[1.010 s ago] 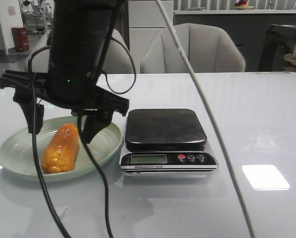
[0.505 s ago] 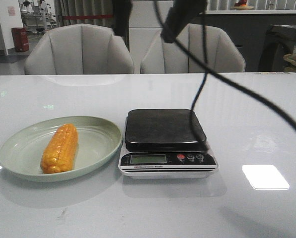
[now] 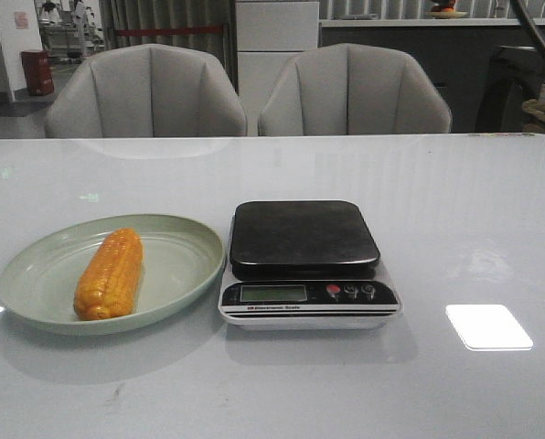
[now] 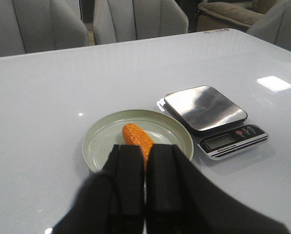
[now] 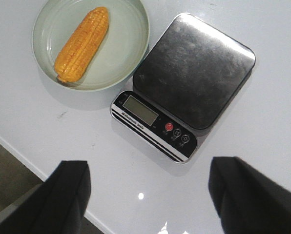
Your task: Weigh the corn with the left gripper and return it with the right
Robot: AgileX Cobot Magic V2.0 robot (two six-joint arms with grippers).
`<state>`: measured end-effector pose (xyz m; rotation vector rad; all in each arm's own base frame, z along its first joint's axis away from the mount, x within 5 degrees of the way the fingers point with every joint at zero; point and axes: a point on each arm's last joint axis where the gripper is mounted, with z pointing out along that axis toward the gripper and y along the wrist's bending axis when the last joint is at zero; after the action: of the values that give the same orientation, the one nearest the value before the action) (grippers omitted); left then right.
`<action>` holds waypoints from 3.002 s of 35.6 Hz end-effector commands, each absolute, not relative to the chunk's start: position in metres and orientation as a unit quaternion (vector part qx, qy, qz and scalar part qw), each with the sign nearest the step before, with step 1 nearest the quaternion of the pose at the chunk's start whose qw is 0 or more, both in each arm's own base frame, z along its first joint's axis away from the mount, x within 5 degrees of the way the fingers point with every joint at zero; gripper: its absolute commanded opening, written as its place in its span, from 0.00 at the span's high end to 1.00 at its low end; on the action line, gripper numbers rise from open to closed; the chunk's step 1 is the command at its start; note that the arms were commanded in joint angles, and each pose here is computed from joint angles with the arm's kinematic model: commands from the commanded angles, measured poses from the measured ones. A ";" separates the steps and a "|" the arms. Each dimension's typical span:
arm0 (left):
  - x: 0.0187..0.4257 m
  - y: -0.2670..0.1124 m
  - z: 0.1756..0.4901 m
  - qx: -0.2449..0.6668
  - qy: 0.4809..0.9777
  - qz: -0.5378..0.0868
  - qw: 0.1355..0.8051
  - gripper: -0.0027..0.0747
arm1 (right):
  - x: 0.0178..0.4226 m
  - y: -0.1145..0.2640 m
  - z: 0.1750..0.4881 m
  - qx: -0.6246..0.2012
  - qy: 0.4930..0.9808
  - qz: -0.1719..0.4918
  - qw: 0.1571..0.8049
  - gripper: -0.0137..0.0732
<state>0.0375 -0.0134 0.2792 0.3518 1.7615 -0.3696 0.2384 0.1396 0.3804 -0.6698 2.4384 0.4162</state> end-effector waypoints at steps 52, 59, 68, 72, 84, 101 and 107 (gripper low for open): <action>0.038 -0.014 0.294 0.149 0.733 -0.171 0.642 0.81 | 0.047 0.026 0.255 -0.134 0.661 0.207 0.708 0.62; 0.038 -0.014 0.294 0.149 0.733 -0.171 0.642 0.81 | 0.047 0.026 0.255 -0.132 0.661 0.209 0.708 0.63; 0.038 -0.014 0.294 0.149 0.733 -0.171 0.642 0.81 | 0.047 0.026 0.255 -0.132 0.661 0.209 0.708 0.63; 0.038 -0.014 0.294 0.149 0.733 -0.171 0.642 0.81 | 0.047 0.026 0.255 -0.132 0.661 0.209 0.708 0.63; 0.042 -0.015 0.282 0.137 0.745 -0.152 0.635 0.81 | 0.047 0.026 0.255 -0.132 0.661 0.209 0.708 0.63; 0.054 -0.004 0.210 0.018 0.666 -0.031 0.745 0.81 | 0.047 0.026 0.255 -0.132 0.661 0.209 0.708 0.63; 0.056 -0.002 0.200 0.011 0.689 -0.022 0.724 0.81 | 0.047 0.026 0.255 -0.133 0.662 0.209 0.707 0.63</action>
<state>0.0563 -0.0015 0.2015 0.0190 1.5927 -0.0406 0.0468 0.0276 0.2403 -0.3235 1.5551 0.4740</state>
